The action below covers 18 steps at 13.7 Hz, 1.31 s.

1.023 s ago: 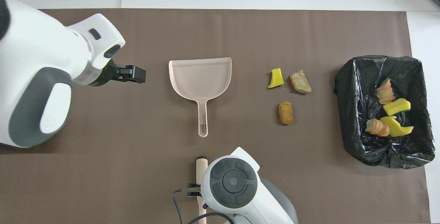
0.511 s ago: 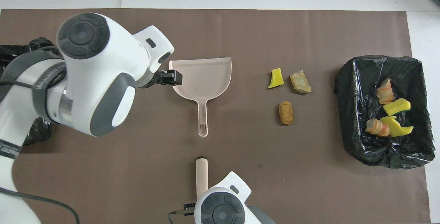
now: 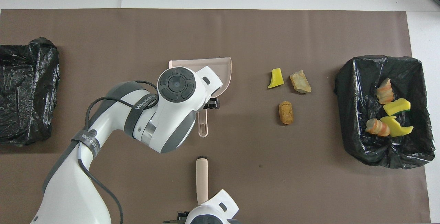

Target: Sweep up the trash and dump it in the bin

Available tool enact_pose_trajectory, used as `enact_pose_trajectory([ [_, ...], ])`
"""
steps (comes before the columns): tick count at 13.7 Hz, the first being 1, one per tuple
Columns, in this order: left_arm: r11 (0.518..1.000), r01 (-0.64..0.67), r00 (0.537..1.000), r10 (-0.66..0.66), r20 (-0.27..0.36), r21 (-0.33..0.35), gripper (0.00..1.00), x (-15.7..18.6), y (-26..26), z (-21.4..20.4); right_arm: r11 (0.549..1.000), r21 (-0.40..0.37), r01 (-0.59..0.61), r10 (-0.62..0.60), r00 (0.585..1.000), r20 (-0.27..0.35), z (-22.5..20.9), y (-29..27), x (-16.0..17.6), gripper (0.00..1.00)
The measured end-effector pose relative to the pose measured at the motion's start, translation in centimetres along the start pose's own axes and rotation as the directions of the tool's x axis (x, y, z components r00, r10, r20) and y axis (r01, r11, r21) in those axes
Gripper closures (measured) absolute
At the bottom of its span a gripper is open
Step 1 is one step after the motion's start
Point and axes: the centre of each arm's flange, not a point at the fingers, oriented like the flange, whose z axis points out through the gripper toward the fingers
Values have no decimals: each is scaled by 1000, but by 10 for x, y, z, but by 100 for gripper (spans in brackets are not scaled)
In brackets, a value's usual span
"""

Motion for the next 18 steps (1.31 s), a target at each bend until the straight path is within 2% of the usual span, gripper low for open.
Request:
enact_pose_trajectory([
  [1,1000,1,1000,-1,-2,-1,0,0,0,1,1000,0,3,-3,1000,-2,3,0,-2,4],
  [2,1000,1,1000,-1,-5,-2,0,0,-1,2,1000,0,0,0,1000,-3,4,0,-4,13],
  [5,1000,-1,1000,1,-17,-8,2,1,1,5,999,11,-35,35,999,-10,4,-2,-5,52],
  [7,1000,-3,1000,3,-25,-12,4,2,3,9,999,12,-52,53,999,-11,4,-2,-5,72],
  [8,1000,-4,1000,3,-24,-12,11,2,3,11,998,14,-57,58,998,-11,3,-2,-4,74],
  [9,1000,-3,1000,3,-23,-11,22,2,3,12,998,16,-63,63,998,-11,1,-2,-1,74],
  [10,1000,-3,1000,3,-23,-11,37,2,3,12,997,16,-72,72,997,-8,-2,-1,4,74],
  [12,1000,-4,1000,4,-23,-10,61,2,3,12,996,3,-90,90,996,-9,-18,5,17,74],
  [13,1000,-3,1000,3,-23,-10,61,3,2,12,995,-4,-101,101,995,-15,-32,11,25,74],
  [14,1000,-5,1000,4,-25,-7,67,3,1,12,994,-9,-109,109,994,-19,-46,20,32,74],
  [16,999,-32,999,33,-38,17,68,6,-3,10,994,-21,-111,110,993,-33,-79,46,49,74],
  [18,988,-145,988,148,-48,56,68,9,-10,6,993,-42,-106,103,992,-69,-106,78,70,74],
])
